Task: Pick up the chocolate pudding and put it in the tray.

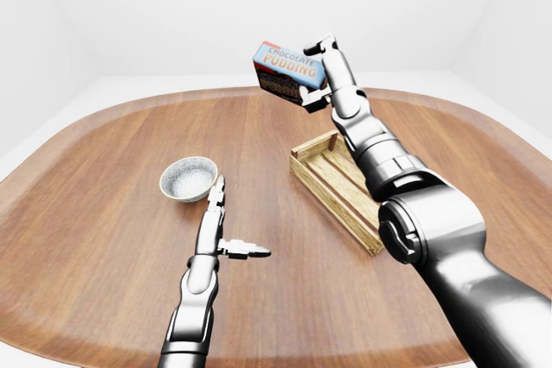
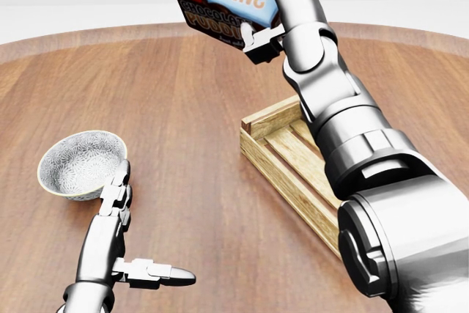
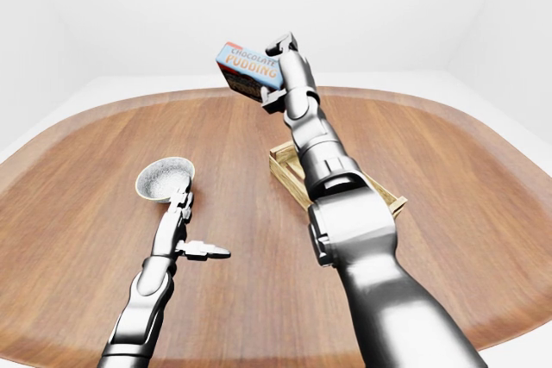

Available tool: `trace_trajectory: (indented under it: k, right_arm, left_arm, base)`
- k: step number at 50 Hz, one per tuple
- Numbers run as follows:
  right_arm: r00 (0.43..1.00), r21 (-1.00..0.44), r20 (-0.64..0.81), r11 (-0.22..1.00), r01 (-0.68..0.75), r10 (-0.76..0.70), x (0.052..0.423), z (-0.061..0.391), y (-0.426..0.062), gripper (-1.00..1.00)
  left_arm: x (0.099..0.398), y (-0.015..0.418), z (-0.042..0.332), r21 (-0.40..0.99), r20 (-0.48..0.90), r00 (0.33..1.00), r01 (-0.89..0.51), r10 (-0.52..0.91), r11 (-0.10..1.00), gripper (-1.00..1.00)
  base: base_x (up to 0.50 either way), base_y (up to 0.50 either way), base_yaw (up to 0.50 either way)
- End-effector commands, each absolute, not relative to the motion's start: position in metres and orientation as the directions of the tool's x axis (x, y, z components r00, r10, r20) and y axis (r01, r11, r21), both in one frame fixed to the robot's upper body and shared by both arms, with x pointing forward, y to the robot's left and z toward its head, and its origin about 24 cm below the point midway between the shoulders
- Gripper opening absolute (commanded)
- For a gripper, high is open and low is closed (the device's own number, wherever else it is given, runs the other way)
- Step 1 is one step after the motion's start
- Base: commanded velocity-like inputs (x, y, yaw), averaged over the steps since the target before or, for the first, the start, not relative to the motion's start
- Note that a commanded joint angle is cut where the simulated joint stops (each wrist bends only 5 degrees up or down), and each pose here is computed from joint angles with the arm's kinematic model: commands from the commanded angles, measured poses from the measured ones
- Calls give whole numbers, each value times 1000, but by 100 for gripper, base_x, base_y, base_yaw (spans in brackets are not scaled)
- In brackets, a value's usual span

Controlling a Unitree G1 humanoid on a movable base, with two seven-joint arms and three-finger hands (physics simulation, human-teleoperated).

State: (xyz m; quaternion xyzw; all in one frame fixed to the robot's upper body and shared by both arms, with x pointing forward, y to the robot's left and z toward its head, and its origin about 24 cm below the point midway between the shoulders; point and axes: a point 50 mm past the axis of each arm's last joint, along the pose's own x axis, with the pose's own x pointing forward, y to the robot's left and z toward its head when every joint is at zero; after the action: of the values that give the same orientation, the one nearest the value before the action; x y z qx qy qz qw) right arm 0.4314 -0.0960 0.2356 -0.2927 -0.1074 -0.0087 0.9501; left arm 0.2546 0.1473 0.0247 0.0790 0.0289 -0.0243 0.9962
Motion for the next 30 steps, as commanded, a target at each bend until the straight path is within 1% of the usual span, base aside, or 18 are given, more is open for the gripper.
trace_trajectory:
  k: [1, 5, 10, 18, 25, 27, 30]
  right_arm:
    - [979, -526, 205, 843, 117, -8, 432, 228, -107, -100]
    - [984, -529, 175, 840, 119, -29, 431, 212, -112, -100]
    - [982, -520, 184, 844, 131, -39, 432, 217, -117, -100]
    - [987, -533, 137, 834, 143, -82, 429, 193, -130, -100]
    - [987, -533, 124, 831, 156, -106, 428, 186, -139, -100]
    - [987, -568, 121, 808, 156, -106, 428, 182, -141, -100]
    - [989, -564, 93, 812, 149, -117, 426, 170, -142, -100]
  left_arm:
    - [255, 150, 28, 112, -50, 998, 45, -40, 993, 100]
    - [255, 150, 28, 112, -51, 998, 46, -41, 993, 100]
    - [255, 150, 28, 112, -51, 998, 45, -39, 993, 100]
    - [256, 150, 27, 111, -53, 998, 45, -39, 993, 100]
    - [256, 150, 27, 114, -54, 998, 48, -42, 992, 100]
    - [256, 150, 26, 113, -54, 998, 48, -42, 992, 100]
    - [256, 150, 26, 113, -54, 998, 49, -43, 992, 100]
  base:
    - [0, 0, 0]
    - [0, 0, 0]
    - [0, 0, 0]
    - [0, 0, 0]
    - [0, 0, 0]
    - [0, 0, 0]
    - [0, 0, 0]
